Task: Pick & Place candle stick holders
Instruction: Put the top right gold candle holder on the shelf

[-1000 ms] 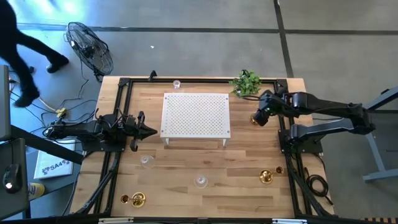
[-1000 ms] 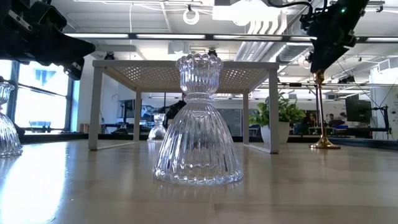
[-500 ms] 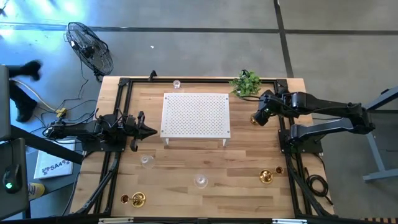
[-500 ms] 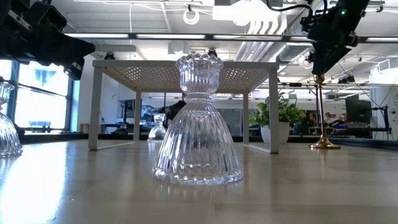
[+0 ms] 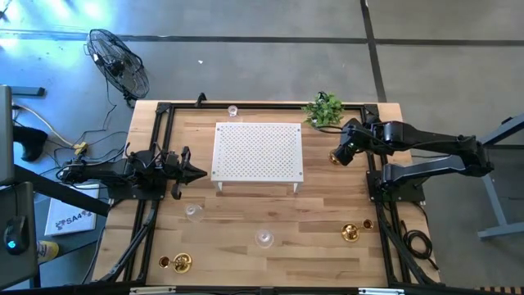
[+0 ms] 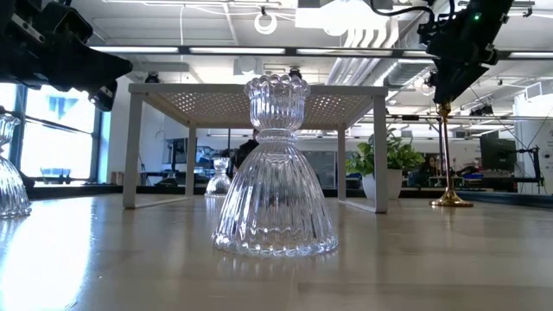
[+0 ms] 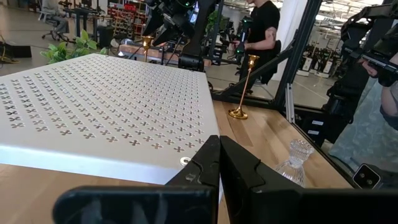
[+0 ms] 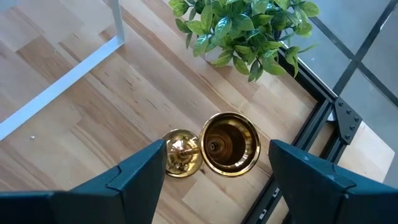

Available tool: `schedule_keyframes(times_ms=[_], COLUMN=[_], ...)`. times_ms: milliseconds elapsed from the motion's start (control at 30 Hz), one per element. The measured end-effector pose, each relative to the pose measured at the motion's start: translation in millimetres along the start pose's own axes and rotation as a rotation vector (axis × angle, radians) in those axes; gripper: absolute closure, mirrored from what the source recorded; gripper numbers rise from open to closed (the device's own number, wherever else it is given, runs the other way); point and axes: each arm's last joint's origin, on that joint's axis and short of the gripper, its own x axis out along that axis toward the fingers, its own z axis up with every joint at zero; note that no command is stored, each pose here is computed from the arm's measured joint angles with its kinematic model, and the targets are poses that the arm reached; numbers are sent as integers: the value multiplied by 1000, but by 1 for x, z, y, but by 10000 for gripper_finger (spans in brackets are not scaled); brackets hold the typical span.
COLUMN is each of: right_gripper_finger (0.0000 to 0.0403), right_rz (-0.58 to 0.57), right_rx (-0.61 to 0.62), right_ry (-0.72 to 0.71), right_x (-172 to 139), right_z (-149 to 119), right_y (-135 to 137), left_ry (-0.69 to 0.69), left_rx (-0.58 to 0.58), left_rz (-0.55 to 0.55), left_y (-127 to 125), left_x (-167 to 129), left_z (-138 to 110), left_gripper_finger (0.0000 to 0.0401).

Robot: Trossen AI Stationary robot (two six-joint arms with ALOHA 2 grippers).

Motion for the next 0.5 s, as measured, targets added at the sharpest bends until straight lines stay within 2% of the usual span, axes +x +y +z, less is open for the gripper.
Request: schedule_keyframes(times_ms=[500], right_gripper_finger=[128], right_rz=[-16], right_rx=[-14], right_ry=[15], right_x=[4], right_z=[1], right_y=[3], left_ry=[0], left_rx=[0], left_rz=[0], left_y=[0], left_x=[0], left_z=[0], left_gripper_finger=[400])
